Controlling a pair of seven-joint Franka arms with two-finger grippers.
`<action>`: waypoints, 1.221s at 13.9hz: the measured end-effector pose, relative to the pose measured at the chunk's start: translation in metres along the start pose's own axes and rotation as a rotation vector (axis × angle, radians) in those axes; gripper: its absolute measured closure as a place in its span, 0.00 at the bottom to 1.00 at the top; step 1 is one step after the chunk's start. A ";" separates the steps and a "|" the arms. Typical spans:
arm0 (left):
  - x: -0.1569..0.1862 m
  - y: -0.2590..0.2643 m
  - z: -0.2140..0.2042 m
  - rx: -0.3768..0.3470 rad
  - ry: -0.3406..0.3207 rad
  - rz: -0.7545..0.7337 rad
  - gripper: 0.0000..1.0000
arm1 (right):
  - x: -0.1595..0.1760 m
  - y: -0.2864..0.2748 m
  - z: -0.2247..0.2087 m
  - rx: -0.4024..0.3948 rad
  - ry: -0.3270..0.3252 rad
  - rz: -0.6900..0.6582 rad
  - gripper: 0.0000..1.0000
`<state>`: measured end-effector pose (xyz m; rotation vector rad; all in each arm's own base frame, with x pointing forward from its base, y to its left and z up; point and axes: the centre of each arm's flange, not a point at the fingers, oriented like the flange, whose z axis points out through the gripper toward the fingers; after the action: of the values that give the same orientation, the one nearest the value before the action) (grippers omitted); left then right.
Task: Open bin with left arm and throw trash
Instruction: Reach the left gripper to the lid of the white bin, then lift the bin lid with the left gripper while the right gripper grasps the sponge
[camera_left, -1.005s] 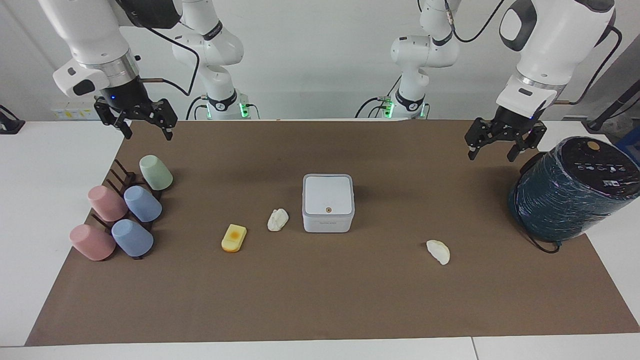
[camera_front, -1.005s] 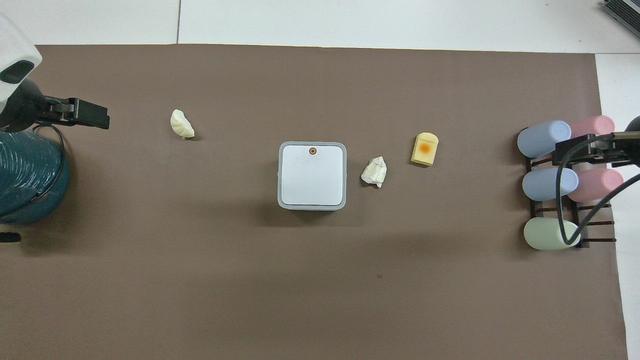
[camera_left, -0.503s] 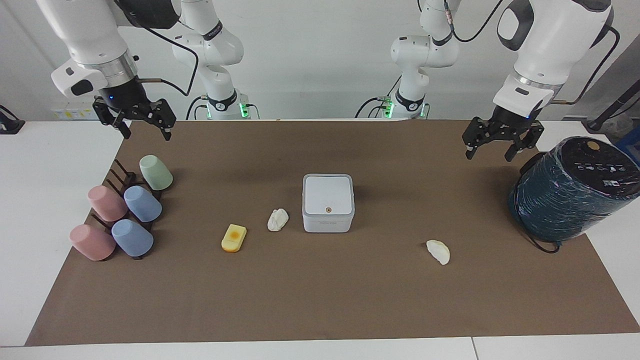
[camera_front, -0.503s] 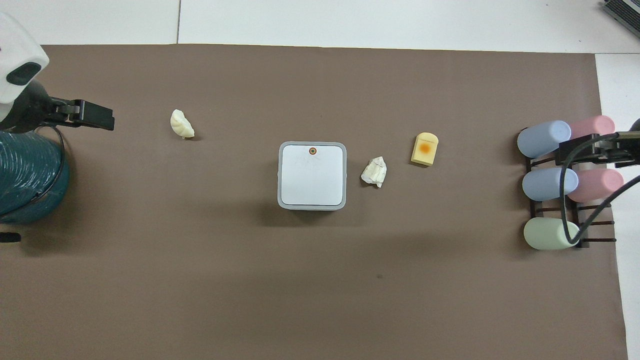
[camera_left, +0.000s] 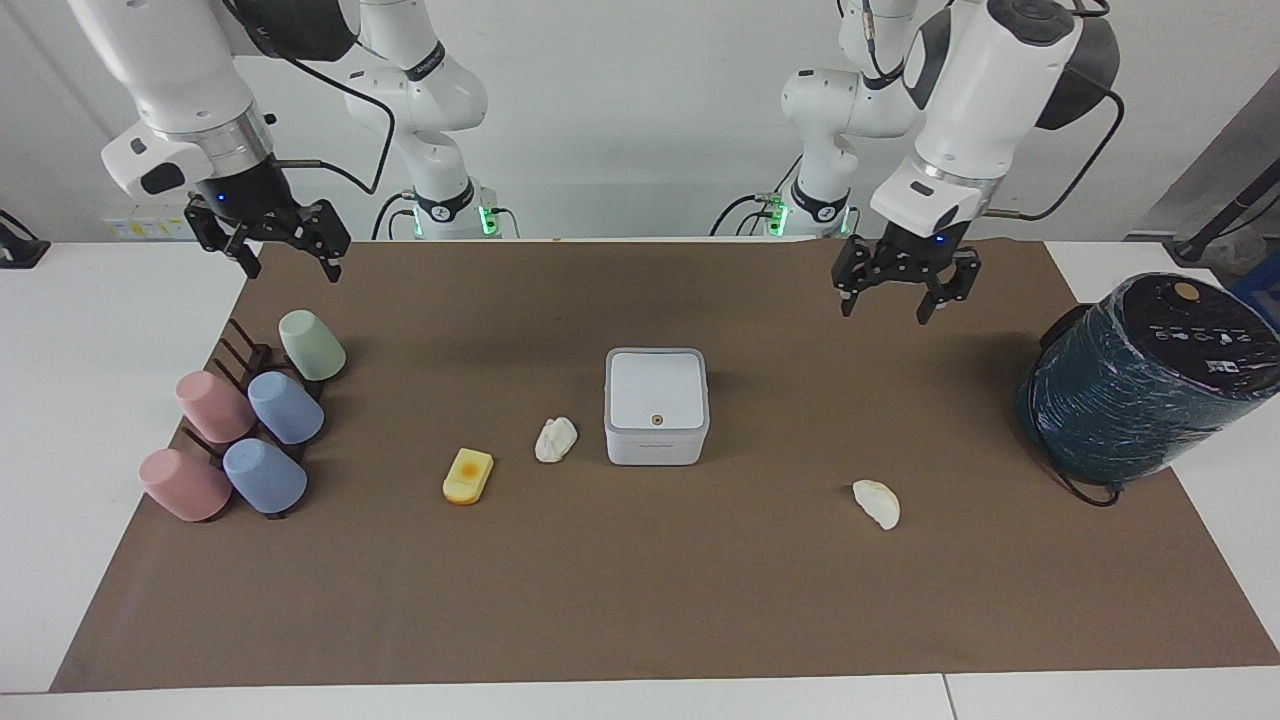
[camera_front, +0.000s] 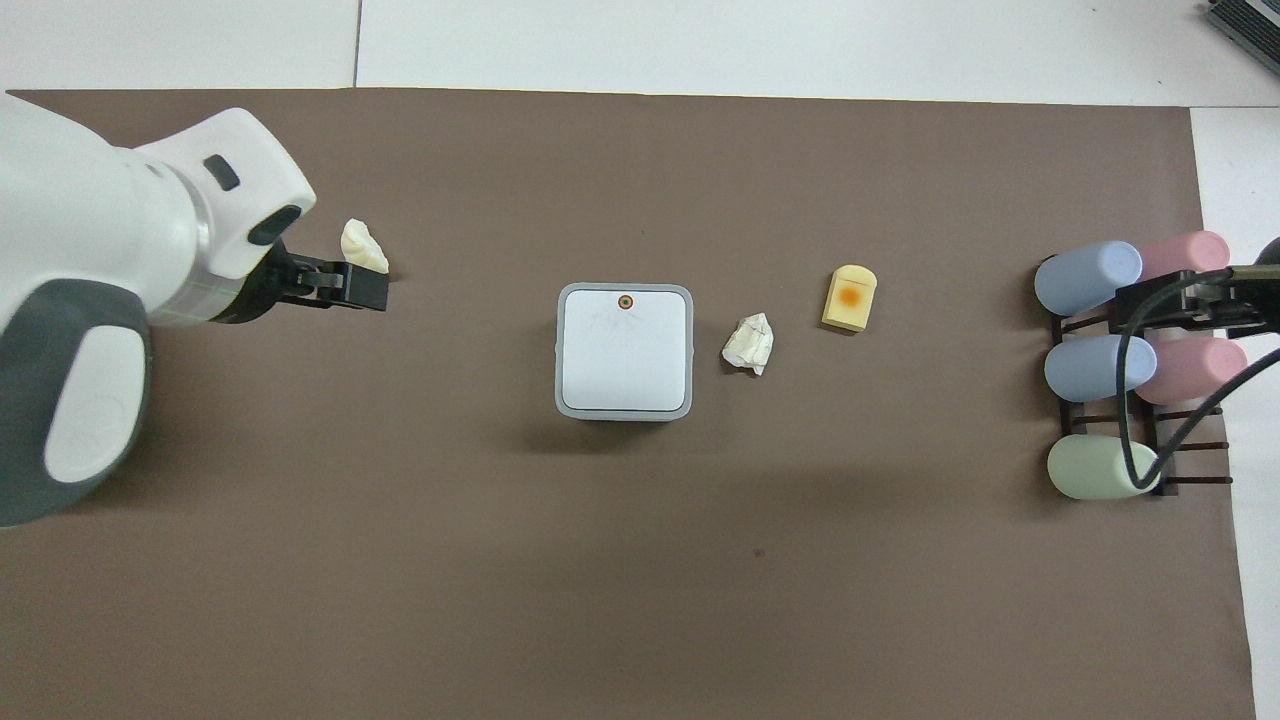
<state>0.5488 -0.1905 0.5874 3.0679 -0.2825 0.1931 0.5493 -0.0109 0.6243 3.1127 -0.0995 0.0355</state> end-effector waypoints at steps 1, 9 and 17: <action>-0.003 0.015 0.004 -0.003 -0.004 -0.009 0.00 | 0.000 0.000 0.000 0.000 -0.001 0.000 0.00; -0.016 0.129 0.085 -0.058 0.063 -0.121 0.90 | 0.000 -0.008 0.000 0.001 0.001 -0.014 0.00; -0.005 0.159 0.117 -0.160 0.157 -0.179 0.99 | 0.032 -0.056 0.075 0.018 0.103 -0.038 0.00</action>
<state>0.5283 -0.3530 0.4775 2.8786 -0.0146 0.3796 0.5867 0.0406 0.5488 3.1226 -0.0373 0.1969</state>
